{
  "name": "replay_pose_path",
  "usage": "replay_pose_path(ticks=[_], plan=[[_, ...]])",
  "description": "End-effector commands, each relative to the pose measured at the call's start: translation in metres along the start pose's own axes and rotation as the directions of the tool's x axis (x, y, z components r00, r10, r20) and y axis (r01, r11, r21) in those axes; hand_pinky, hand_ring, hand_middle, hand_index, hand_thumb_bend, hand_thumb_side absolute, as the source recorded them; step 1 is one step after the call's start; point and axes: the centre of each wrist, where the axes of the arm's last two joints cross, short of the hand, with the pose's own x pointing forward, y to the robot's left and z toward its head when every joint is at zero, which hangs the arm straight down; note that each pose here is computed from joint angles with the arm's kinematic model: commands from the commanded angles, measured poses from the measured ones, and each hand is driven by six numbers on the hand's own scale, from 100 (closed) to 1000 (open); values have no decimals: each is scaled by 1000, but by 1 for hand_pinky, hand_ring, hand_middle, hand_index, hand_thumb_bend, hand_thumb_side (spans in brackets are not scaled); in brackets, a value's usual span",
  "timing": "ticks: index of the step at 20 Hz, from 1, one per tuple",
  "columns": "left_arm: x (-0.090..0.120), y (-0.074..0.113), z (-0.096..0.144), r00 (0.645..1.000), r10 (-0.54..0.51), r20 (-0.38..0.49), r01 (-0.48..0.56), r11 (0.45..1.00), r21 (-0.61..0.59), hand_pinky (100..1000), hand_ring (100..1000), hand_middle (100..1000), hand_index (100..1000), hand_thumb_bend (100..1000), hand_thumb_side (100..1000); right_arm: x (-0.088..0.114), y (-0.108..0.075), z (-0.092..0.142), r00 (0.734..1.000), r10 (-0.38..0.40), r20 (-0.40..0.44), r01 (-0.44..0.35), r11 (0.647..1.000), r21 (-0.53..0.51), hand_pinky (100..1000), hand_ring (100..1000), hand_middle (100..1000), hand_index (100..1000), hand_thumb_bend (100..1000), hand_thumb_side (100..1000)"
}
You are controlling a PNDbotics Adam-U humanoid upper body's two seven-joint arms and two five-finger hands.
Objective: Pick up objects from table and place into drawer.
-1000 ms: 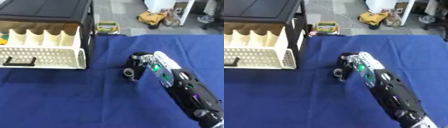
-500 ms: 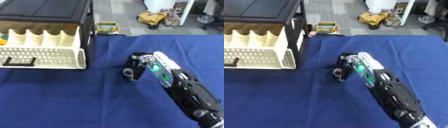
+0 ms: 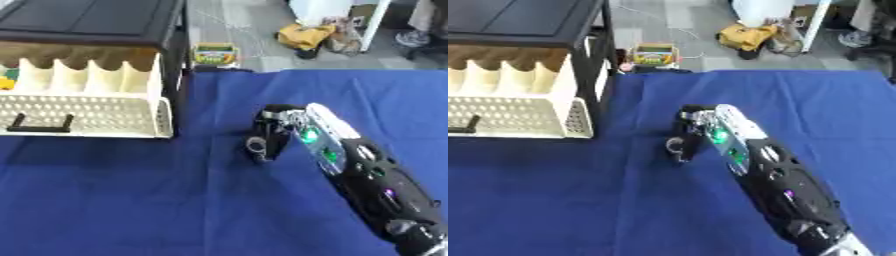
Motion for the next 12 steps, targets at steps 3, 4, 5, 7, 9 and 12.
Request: replay_pose_path(ticks=[3, 4, 5, 7, 9, 12], plan=[[5, 5, -3, 999, -22, 23, 22, 1000, 2, 100, 100, 100, 681, 100, 728, 1, -4, 0, 1000, 8, -16, -8, 1000, -15, 399, 621, 569, 717, 445, 100], [6, 5, -3, 999, -22, 23, 22, 1000, 3, 100, 100, 100, 681, 100, 728, 1, -4, 0, 1000, 8, -17, -8, 1000, -17, 398, 620, 567, 716, 443, 100], [5, 5, -3, 1000, -22, 23, 22, 1000, 3, 100, 100, 100, 681, 100, 728, 1, -4, 0, 1000, 8, -18, -8, 1000, -19, 393, 616, 559, 710, 434, 100], [5, 5, -2, 1000, -22, 21, 22, 1000, 2, 100, 100, 100, 681, 100, 729, 2, -5, 0, 1000, 7, -21, -8, 1000, -27, 387, 611, 554, 702, 424, 100], [5, 5, -2, 1000, -21, 20, 21, 1000, 2, 100, 100, 100, 680, 100, 729, 2, -5, 0, 1000, 6, -24, -7, 999, -35, 382, 607, 549, 696, 412, 100], [5, 5, -2, 1000, -21, 18, 21, 1000, 1, 100, 100, 100, 680, 100, 730, 3, -6, 0, 1000, 6, -26, -7, 999, -42, 378, 603, 546, 691, 390, 100]])
